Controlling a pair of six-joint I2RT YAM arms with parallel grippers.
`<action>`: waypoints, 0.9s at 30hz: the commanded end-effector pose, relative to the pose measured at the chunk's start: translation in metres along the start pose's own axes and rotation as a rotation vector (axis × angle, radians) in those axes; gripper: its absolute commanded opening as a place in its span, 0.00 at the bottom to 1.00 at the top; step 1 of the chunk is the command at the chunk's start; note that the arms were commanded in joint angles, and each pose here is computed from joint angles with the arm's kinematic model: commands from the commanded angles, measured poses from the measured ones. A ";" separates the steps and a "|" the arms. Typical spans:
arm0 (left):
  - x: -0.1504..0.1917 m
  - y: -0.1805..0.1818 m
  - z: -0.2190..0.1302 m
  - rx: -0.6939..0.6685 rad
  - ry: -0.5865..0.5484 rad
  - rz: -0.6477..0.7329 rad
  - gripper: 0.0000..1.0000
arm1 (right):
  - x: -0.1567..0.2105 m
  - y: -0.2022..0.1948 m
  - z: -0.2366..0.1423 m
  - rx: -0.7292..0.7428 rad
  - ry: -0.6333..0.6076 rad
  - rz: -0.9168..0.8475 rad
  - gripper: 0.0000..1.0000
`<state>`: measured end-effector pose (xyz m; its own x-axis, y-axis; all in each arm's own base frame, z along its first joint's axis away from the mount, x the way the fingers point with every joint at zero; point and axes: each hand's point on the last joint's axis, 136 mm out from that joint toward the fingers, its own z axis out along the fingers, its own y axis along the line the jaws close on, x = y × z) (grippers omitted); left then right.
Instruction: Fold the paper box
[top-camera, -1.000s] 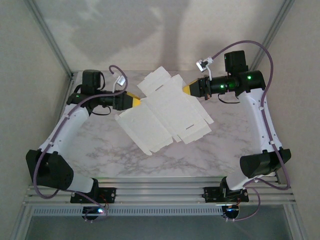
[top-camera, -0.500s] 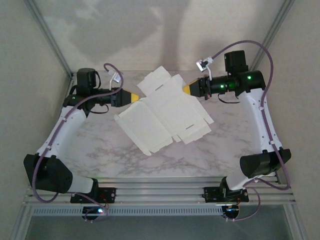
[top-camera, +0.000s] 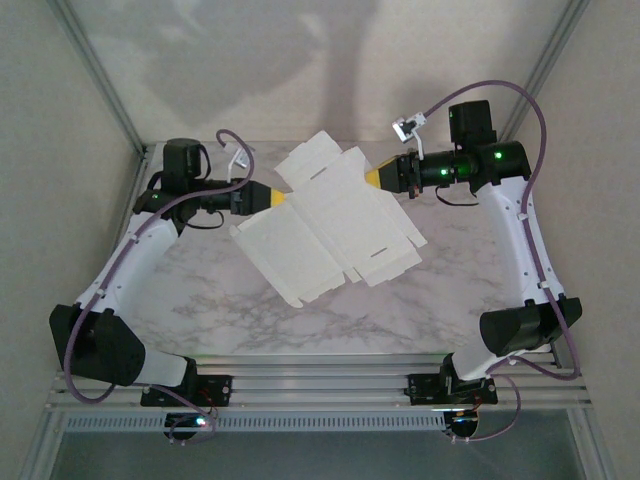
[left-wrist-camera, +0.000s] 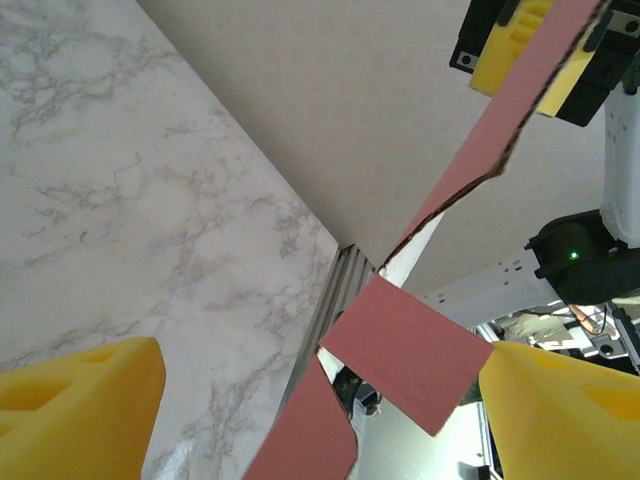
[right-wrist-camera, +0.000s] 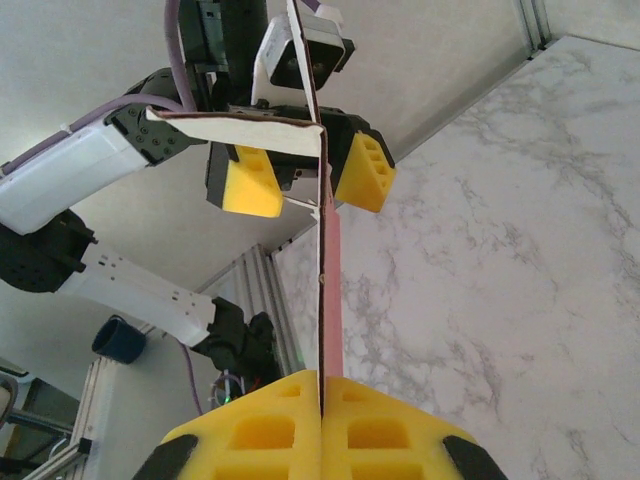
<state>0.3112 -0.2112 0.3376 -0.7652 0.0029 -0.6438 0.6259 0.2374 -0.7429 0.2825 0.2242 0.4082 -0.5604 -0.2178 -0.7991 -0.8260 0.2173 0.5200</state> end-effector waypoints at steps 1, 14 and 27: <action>0.003 0.001 0.002 -0.005 0.013 0.004 0.82 | -0.001 0.006 -0.003 -0.021 -0.014 0.001 0.00; -0.023 0.000 -0.012 -0.048 -0.074 0.031 0.99 | 0.000 0.007 -0.003 -0.021 -0.012 0.000 0.00; -0.010 0.014 -0.005 -0.086 -0.038 -0.009 0.99 | -0.002 0.005 -0.003 -0.017 -0.015 -0.002 0.00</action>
<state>0.3296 -0.1995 0.3348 -0.7680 -0.0570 -0.6380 0.5920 0.3169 -0.7410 0.2827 0.2242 0.4058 -0.5675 -0.2189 -0.7937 -0.8213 0.2185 0.5270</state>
